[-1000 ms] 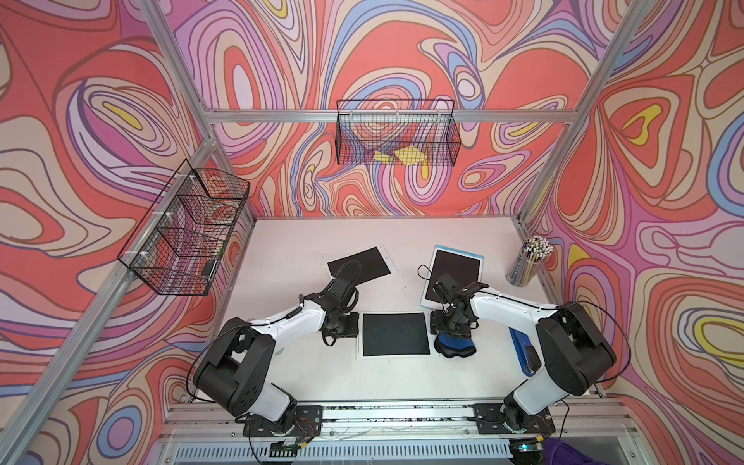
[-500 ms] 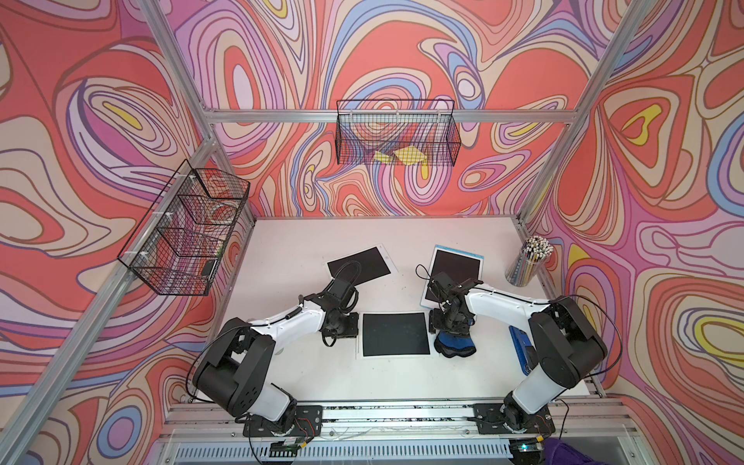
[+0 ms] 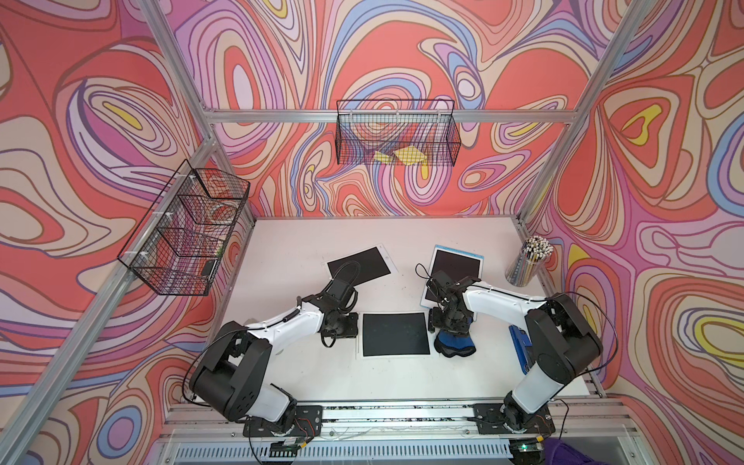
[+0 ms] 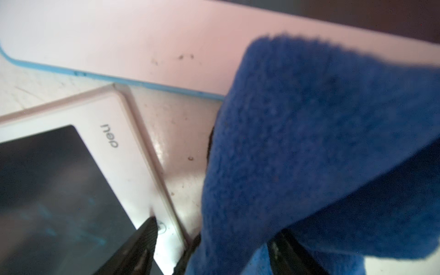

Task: Wipe the drawing tablet
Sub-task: Place the cleaning item at the center of the board.

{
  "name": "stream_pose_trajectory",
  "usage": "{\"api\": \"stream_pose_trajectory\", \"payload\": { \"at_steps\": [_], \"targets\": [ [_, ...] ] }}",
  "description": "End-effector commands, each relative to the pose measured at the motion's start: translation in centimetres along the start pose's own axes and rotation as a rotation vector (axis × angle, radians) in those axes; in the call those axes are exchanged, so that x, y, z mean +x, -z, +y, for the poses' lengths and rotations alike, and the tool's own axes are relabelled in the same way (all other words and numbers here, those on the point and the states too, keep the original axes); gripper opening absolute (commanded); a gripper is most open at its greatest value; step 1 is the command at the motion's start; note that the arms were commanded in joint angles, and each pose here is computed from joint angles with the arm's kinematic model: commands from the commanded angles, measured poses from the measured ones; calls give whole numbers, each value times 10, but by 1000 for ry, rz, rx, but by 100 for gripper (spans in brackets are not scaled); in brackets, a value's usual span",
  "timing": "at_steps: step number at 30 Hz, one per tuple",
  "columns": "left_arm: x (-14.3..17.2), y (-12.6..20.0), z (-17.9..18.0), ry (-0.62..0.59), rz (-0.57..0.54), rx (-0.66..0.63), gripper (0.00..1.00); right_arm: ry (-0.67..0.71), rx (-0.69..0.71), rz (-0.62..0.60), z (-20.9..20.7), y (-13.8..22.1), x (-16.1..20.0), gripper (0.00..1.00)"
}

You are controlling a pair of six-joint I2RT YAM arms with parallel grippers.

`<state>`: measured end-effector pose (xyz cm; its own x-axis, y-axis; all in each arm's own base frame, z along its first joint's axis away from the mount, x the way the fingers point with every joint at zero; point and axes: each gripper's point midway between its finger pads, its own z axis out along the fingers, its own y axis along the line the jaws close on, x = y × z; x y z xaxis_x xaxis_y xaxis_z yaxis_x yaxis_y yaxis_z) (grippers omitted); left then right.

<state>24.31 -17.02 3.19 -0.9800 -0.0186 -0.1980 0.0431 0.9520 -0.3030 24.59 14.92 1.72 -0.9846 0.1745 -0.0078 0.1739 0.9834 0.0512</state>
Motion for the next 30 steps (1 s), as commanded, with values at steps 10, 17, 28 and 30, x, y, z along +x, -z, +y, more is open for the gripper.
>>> {"api": "stream_pose_trajectory", "payload": {
  "at_steps": [10, 17, 28, 30],
  "targets": [
    [1, 12, -5, 3, -27, 43, 37, 6, 96, 41, -10, -43, 8, 72],
    [4, 14, -5, 0, -30, 47, 37, 11, 152, 52, -23, -49, 18, 71],
    [3, 15, -4, -2, -38, 46, 37, 92, 258, 51, -27, -50, 21, 71],
    [3, 15, -4, 0, -40, 45, 37, 89, 258, 56, -27, -50, 23, 71]
  ]
}}
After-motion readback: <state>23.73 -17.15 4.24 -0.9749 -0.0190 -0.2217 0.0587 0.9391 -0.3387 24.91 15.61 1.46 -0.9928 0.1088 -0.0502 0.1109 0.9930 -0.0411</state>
